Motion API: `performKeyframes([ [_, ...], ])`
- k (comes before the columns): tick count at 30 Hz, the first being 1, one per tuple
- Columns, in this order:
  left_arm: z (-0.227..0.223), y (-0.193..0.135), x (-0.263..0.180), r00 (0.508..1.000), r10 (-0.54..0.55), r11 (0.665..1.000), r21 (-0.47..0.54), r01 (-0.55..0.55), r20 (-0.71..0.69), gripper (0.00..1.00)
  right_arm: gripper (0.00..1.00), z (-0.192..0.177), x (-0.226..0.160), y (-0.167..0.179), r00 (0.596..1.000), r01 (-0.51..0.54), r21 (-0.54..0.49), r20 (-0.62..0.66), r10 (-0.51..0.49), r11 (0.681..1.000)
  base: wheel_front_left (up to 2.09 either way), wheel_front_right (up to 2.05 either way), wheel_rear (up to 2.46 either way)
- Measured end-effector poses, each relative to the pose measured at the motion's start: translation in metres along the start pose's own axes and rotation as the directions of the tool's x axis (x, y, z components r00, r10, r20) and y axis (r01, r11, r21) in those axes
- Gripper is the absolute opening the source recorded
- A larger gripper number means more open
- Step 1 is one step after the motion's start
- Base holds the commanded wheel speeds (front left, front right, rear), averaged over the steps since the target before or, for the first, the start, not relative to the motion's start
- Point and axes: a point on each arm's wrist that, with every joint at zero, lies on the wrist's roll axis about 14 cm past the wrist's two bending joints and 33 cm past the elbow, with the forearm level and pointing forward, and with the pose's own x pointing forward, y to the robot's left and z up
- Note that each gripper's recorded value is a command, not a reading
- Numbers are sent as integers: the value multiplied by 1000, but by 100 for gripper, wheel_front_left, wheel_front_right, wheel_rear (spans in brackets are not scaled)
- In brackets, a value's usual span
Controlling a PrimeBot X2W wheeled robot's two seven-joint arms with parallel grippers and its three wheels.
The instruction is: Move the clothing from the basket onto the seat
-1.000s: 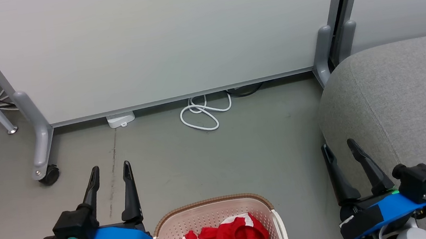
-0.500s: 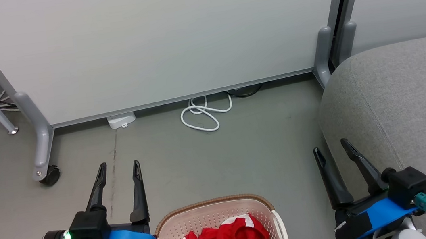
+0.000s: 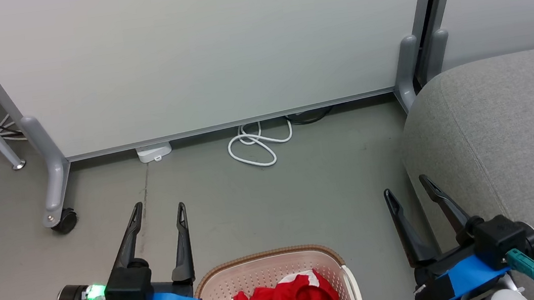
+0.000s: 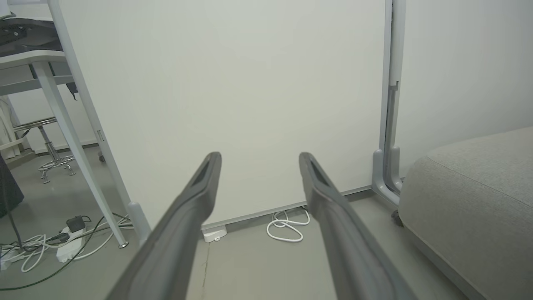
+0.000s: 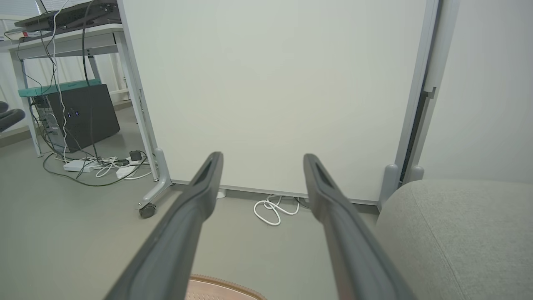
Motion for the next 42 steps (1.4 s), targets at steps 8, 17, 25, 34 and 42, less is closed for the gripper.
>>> performKeyframes([
  [8,1,-4,-1,1000,-20,999,38,19,9,100,100,3,0,3,1000,-14,-37,11,15,999,0,0,0],
  [17,-1,-4,-1,1000,-22,1000,20,22,2,100,100,4,-1,2,1000,-10,-31,15,10,999,0,0,0],
  [25,-4,-5,-2,1000,-30,1000,4,30,-9,100,100,4,-2,1,1000,-4,-24,13,5,1000,0,0,0],
  [34,-17,-11,-1,998,-53,999,-10,52,-47,100,100,0,-2,-1,1000,0,-22,4,0,1000,0,0,0],
  [42,-46,-24,9,981,-140,990,0,142,-137,100,100,0,5,-3,1000,-2,-36,5,2,999,0,0,0],
])
